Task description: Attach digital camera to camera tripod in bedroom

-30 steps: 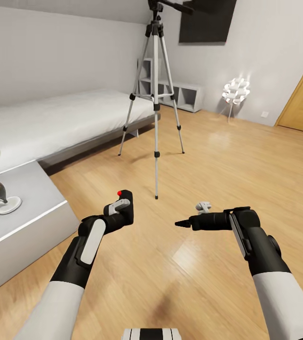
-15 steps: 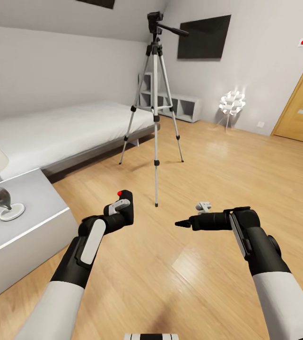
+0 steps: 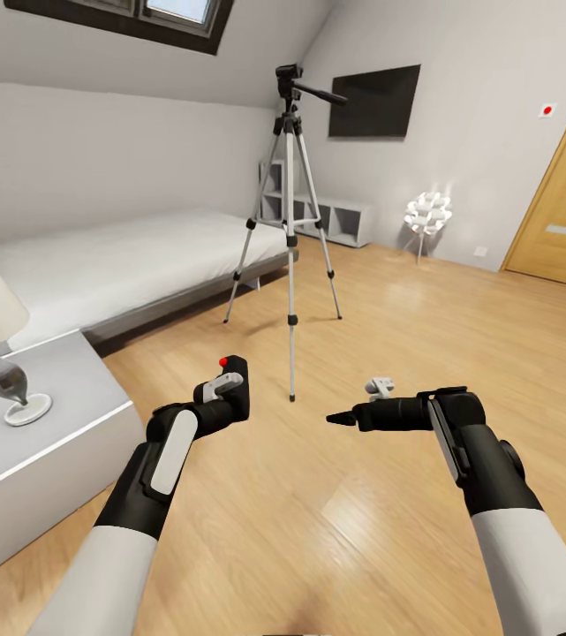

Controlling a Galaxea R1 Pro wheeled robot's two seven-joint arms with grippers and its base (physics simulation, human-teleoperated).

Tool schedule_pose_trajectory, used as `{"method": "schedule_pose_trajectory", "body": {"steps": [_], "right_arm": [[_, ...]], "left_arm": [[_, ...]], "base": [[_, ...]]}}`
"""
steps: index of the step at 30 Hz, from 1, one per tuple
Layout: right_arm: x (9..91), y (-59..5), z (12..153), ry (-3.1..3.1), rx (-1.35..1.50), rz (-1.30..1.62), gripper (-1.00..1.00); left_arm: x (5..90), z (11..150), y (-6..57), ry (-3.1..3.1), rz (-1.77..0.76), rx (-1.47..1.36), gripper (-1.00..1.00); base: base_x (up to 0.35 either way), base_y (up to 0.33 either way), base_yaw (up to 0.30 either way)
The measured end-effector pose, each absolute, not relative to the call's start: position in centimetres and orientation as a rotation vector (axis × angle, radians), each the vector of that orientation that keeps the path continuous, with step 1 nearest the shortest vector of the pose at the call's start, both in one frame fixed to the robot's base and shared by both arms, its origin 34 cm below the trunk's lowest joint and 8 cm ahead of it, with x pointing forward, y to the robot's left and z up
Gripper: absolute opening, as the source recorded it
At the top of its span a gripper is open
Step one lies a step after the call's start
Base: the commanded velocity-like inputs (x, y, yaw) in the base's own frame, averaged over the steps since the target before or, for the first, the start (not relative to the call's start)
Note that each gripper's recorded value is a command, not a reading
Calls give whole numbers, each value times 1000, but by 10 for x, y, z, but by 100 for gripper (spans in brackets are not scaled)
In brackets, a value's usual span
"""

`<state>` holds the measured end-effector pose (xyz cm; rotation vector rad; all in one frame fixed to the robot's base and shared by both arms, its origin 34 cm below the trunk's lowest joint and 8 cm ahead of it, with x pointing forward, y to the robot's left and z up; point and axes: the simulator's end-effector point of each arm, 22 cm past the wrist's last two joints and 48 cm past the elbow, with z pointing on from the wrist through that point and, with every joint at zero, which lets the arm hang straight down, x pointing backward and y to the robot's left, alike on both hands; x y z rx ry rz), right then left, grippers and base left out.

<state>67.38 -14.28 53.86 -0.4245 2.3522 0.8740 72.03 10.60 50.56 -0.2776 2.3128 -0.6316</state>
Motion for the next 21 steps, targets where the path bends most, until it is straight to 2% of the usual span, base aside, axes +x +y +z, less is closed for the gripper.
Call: {"method": "schedule_pose_trajectory", "body": {"steps": [21], "right_arm": [[669,-144,591,2276,-451,837,100]], "left_arm": [[717,557,106,2243,-629,-248,-100]], "base": [[0,0,0]]}}
